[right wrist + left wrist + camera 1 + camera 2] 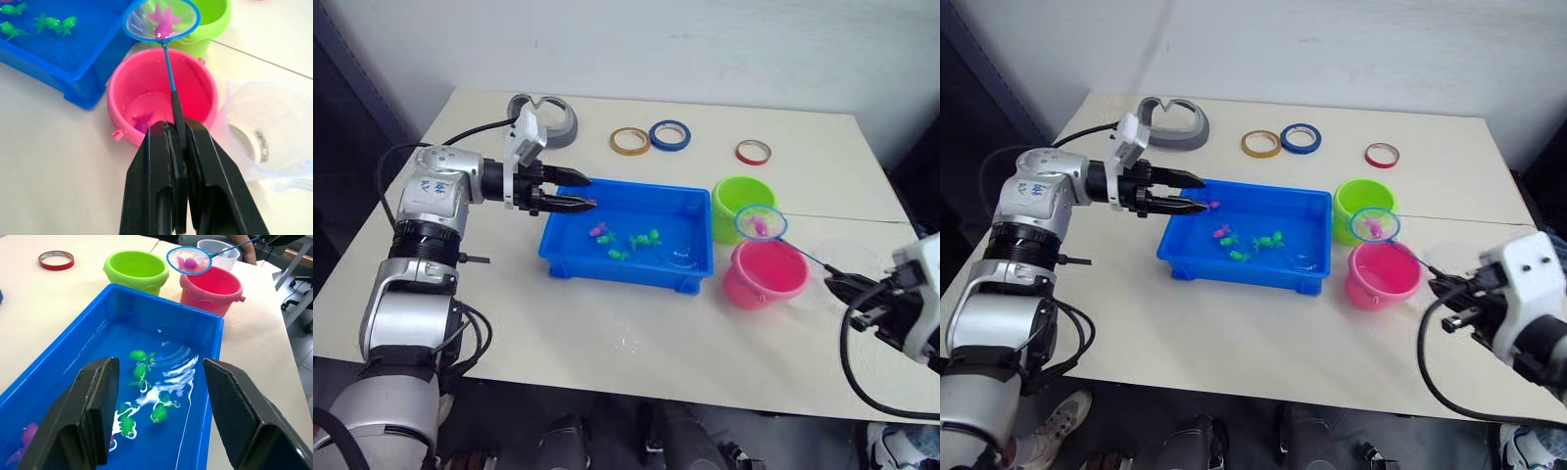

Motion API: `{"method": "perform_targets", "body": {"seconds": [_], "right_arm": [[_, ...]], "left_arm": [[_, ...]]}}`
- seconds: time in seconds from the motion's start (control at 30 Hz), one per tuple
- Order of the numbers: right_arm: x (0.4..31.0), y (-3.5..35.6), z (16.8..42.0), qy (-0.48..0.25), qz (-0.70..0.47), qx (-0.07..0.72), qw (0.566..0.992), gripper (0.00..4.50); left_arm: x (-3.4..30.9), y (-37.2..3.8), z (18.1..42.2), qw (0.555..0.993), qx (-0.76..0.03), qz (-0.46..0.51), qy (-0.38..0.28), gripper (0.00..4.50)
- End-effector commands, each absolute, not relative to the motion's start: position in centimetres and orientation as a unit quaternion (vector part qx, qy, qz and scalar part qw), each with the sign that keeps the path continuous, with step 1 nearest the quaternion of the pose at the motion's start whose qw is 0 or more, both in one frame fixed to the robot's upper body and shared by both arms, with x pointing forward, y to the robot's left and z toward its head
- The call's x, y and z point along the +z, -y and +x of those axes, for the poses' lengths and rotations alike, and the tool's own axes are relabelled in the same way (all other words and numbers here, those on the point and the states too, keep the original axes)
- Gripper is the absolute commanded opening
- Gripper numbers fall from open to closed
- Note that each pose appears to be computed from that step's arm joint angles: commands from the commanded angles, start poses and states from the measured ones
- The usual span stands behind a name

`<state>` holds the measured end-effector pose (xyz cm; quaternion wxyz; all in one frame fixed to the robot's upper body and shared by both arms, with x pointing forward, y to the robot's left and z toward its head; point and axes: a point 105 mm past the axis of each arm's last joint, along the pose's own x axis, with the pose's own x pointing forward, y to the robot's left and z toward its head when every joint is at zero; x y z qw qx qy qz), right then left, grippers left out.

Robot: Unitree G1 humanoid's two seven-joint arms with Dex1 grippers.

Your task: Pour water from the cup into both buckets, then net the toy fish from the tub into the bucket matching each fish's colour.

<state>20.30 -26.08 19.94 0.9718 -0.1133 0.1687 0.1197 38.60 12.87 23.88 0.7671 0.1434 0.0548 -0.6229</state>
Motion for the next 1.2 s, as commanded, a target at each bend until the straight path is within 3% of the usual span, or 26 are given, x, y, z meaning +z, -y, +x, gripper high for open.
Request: {"method": "perform_targets", "body": {"seconds": [0.03,0.47,0.9,1.2], "right_arm": [[21.4,25.8,19.0,-0.131,-0.179,0.108,0.969,0.00],[20.5,26.6,17.4,-0.143,-0.338,0.087,0.926,0.00],[17.4,26.2,17.2,-0.104,-0.592,0.044,0.798,0.00],[16.9,26.4,17.8,-0.053,-0.702,0.030,0.710,0.00]], "left_arm": [[24.8,-11.6,38.5,0.749,-0.643,0.158,-0.034,3.02],[24.5,-9.0,38.5,0.720,-0.676,0.154,-0.025,3.02],[24.4,-8.5,38.6,0.718,-0.680,0.147,-0.022,3.02],[24.4,-9.1,38.6,0.725,-0.673,0.144,-0.023,3.02]]}}
